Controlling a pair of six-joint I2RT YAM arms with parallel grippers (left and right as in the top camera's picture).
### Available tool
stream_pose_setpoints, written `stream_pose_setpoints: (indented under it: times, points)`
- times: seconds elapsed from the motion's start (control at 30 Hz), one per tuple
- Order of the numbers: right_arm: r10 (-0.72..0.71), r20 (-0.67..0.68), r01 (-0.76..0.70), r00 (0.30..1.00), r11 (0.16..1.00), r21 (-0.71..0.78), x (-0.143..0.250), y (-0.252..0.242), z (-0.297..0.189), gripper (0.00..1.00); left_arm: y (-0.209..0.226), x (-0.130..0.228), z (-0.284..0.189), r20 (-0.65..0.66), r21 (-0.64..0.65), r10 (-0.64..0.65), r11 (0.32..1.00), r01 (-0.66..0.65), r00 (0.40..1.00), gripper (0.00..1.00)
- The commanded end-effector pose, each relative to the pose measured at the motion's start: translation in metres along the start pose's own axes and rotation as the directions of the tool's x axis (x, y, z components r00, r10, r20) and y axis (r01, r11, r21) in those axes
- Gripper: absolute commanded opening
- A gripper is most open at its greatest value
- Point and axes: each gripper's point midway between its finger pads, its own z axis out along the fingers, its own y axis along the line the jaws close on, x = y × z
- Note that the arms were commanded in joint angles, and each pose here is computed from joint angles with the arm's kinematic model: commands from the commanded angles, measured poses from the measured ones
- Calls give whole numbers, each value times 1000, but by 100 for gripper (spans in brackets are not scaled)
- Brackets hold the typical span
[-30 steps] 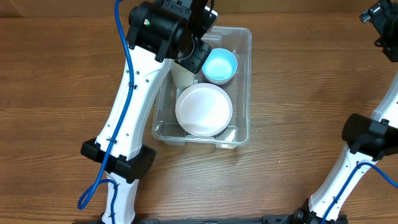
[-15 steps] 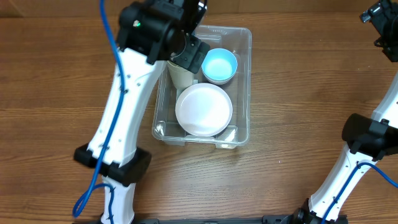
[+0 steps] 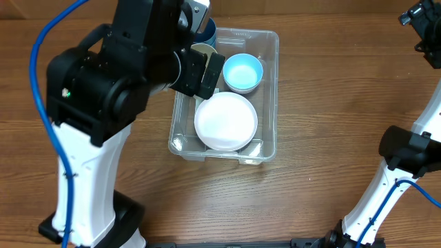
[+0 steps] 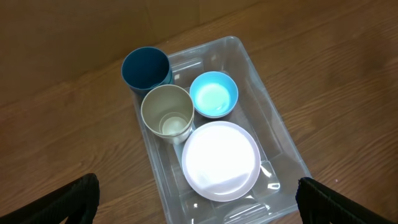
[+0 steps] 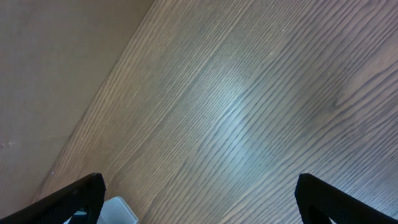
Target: Pack container
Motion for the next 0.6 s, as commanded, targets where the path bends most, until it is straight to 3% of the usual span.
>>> stream_pose_setpoints:
  times: [0.0,0.23,0.4,0.57]
  points:
    - [1,11,-1,1000,1000,-10,-1,3,-5,100,8,0,-73,158,-27,3,1000,1,988,100]
    - [1,11,-1,1000,1000,-10,-1,3,-5,100,46,22,-139,278,-167,-31,983,81,960,100]
    - [0,11,0,1000,1000,-10,-1,3,-5,100,67,25,-149,413,-179,-74,971,161,908,100]
    - [0,11,0,1000,1000,-10,-1,3,-5,100,60,39,-119,600,-204,156,978,-38,785,100]
